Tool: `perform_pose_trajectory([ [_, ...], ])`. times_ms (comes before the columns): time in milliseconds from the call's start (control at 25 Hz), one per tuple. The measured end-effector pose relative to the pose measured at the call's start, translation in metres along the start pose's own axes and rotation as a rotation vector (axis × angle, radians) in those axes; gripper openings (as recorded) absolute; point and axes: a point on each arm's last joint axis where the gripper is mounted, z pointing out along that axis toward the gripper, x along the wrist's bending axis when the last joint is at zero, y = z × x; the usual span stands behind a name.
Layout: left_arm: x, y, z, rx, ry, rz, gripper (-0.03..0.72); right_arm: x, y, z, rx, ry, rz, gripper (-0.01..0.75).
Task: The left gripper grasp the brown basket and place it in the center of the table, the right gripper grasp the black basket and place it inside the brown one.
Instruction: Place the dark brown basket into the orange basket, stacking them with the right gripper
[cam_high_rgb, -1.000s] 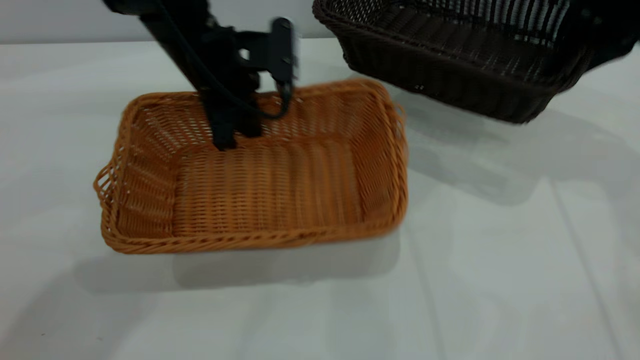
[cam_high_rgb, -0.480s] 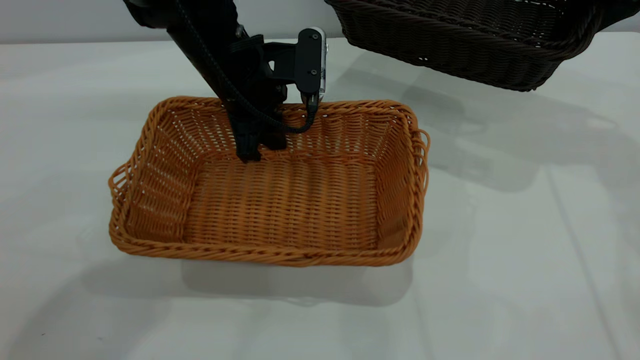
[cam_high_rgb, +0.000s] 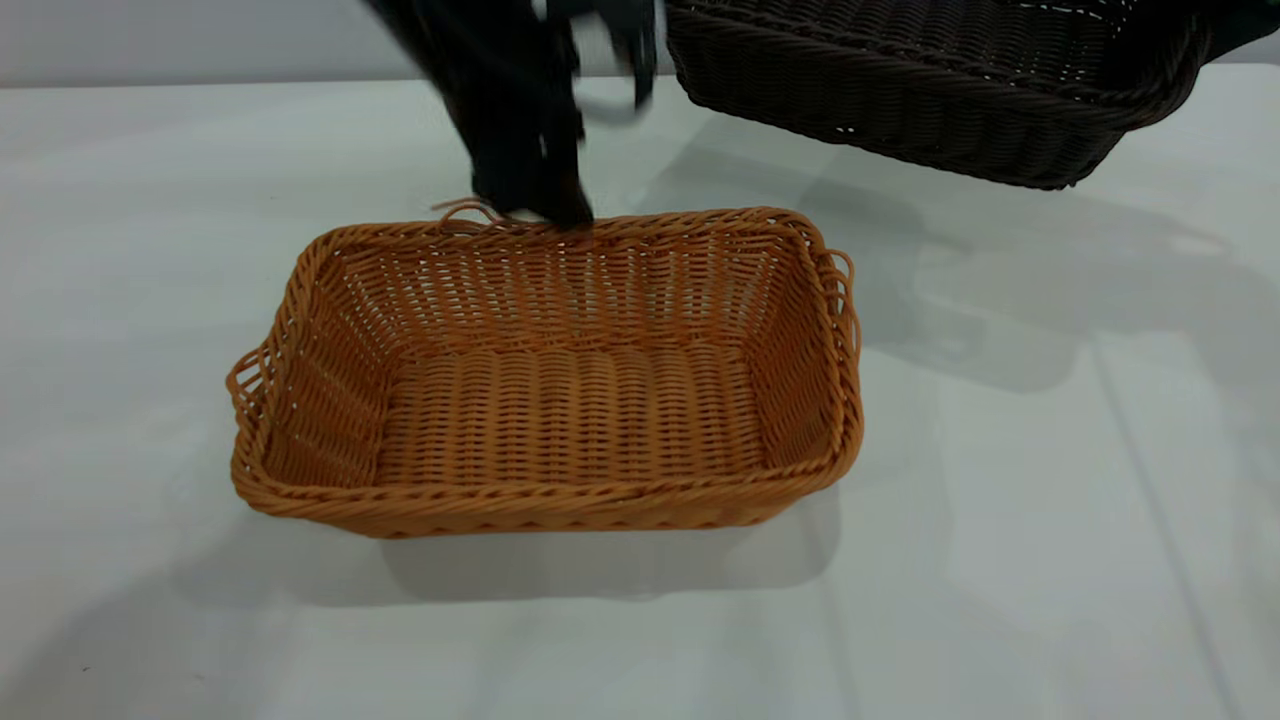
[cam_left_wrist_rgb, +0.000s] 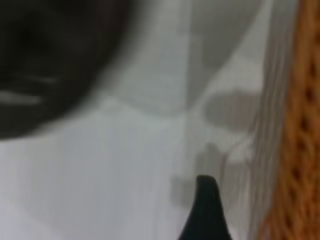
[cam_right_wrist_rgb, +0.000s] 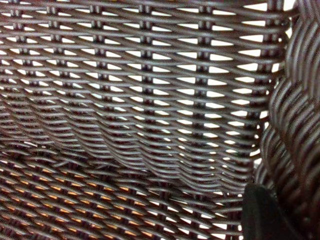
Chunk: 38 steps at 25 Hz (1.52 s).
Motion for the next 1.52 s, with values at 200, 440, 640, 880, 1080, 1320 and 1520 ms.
perform_pose_trajectory([
  [200, 0.001, 0.024, -0.097, -0.053, -0.019, 0.041, 0.505, 0.005, -0.005, 0.001, 0.048, 0.023, -0.049, 0.095],
  [440, -0.008, 0.041, -0.217, -0.168, 0.152, 0.096, 0.473, 0.062, -0.042, 0.026, 0.187, 0.028, -0.207, 0.095],
  [640, -0.019, 0.045, -0.273, -0.234, 0.272, 0.121, 0.469, 0.117, -0.093, 0.050, 0.328, 0.041, -0.374, 0.095],
  [880, -0.024, 0.045, -0.286, -0.254, 0.295, 0.098, 0.468, 0.123, -0.126, 0.073, 0.396, 0.014, -0.383, 0.095],
  [1080, -0.024, 0.044, -0.285, -0.256, 0.287, 0.060, 0.468, 0.110, -0.138, 0.092, 0.361, 0.017, -0.311, 0.095],
  [1320, -0.024, 0.044, -0.285, -0.256, 0.286, 0.058, 0.468, 0.109, -0.133, 0.097, 0.283, 0.028, -0.294, 0.095],
  [1520, -0.024, 0.044, -0.285, -0.256, 0.286, 0.058, 0.468, 0.102, -0.136, 0.111, 0.339, 0.008, -0.288, 0.095],
])
